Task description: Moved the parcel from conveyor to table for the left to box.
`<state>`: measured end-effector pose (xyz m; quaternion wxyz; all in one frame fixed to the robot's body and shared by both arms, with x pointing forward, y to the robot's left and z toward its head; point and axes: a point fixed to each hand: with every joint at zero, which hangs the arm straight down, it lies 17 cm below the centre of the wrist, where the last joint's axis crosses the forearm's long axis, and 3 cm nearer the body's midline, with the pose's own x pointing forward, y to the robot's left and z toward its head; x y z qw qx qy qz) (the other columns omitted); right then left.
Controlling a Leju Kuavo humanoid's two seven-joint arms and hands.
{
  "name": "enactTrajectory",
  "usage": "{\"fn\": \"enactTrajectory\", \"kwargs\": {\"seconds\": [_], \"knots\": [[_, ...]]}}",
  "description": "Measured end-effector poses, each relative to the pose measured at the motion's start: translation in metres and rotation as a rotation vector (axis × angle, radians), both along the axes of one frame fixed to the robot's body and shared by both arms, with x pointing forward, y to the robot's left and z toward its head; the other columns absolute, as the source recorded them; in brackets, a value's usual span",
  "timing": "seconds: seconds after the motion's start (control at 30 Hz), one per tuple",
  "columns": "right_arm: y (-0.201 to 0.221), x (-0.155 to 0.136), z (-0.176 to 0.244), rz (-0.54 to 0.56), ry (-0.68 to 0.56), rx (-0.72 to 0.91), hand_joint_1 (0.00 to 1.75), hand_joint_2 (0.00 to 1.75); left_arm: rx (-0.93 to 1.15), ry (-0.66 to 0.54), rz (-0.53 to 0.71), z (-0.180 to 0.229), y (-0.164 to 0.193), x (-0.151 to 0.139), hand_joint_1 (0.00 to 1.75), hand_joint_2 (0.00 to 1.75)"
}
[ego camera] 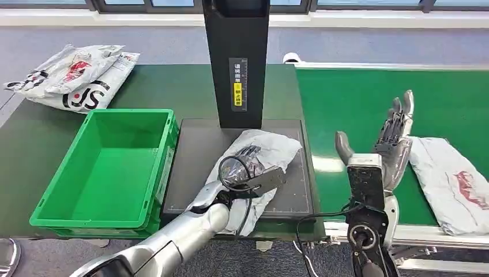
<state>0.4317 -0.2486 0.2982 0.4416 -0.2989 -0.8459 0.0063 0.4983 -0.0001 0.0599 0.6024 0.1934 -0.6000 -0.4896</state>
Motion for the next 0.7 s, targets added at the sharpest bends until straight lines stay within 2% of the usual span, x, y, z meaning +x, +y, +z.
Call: {"fn": "enactTrajectory", "kwargs": {"seconds": [0.03, 0.07, 0.3, 0.7], "knots": [[0.000, 0.000, 0.001, 0.001, -0.002, 0.003, 0.00, 1.75, 0.017, -0.003, 0.007, -0.001, 0.003, 0.001, 1.12, 1.75], [0.000, 0.001, 0.001, 0.002, -0.003, 0.006, 0.00, 1.75, 0.033, -0.009, 0.014, -0.002, 0.006, 0.003, 1.75, 1.75], [0.002, 0.004, 0.008, 0.009, -0.016, 0.022, 0.00, 1.75, 0.171, -0.060, 0.028, -0.007, 0.023, 0.011, 1.75, 1.75], [0.004, 0.006, 0.006, 0.021, -0.015, 0.026, 0.00, 1.75, 0.208, -0.112, 0.067, 0.002, 0.044, 0.025, 1.75, 1.75]]}}
